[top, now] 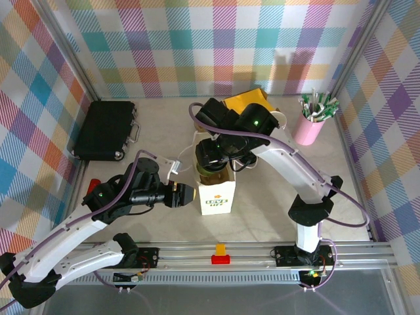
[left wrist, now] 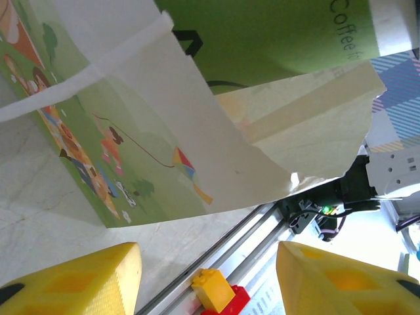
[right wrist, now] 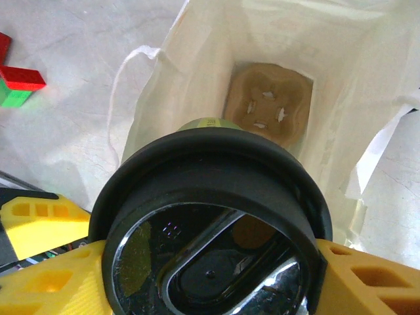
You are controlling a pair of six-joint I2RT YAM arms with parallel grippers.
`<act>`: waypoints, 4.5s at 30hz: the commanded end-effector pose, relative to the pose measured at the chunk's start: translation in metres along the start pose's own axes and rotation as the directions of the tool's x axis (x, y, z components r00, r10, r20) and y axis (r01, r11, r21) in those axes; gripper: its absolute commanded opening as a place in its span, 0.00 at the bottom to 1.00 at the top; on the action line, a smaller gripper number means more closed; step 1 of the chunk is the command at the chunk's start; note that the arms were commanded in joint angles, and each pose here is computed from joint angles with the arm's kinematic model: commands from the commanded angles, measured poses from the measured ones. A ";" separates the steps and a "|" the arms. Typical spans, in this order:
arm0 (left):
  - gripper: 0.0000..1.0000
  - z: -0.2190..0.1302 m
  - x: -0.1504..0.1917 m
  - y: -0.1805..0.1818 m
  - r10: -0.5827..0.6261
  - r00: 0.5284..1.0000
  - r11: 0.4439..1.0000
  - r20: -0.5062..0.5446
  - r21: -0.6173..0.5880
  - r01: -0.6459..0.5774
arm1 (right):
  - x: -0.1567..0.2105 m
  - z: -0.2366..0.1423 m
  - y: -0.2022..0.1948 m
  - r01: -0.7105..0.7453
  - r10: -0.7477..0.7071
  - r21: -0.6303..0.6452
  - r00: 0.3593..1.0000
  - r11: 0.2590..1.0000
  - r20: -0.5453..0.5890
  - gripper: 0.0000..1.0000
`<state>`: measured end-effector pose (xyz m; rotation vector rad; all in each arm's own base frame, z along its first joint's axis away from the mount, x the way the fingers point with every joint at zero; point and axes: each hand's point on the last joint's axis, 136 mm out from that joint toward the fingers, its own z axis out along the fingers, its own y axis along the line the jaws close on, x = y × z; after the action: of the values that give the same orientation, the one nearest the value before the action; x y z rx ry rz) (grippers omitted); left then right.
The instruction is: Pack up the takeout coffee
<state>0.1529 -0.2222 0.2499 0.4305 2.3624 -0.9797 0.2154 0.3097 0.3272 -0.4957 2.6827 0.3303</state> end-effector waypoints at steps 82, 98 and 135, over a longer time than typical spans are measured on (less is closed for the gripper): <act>0.52 0.015 0.010 -0.016 0.264 0.963 0.964 0.050 0.022 -0.265 | 0.063 0.080 -0.059 -0.025 0.130 0.258 0.909 0.966 -0.396 0.60; 0.52 0.017 0.011 -0.014 0.263 0.964 0.965 0.041 0.013 -0.264 | 0.066 0.096 -0.058 -0.041 0.139 0.240 0.903 0.970 -0.407 0.59; 0.53 0.019 0.011 -0.008 0.255 0.966 0.967 0.050 -0.011 -0.255 | 0.067 0.106 -0.058 -0.071 0.150 0.213 0.913 0.975 -0.380 0.58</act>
<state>0.1470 -0.2419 0.2314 0.6795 2.2165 -0.8612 0.2179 0.2737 0.1826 -0.4019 3.1188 -0.0521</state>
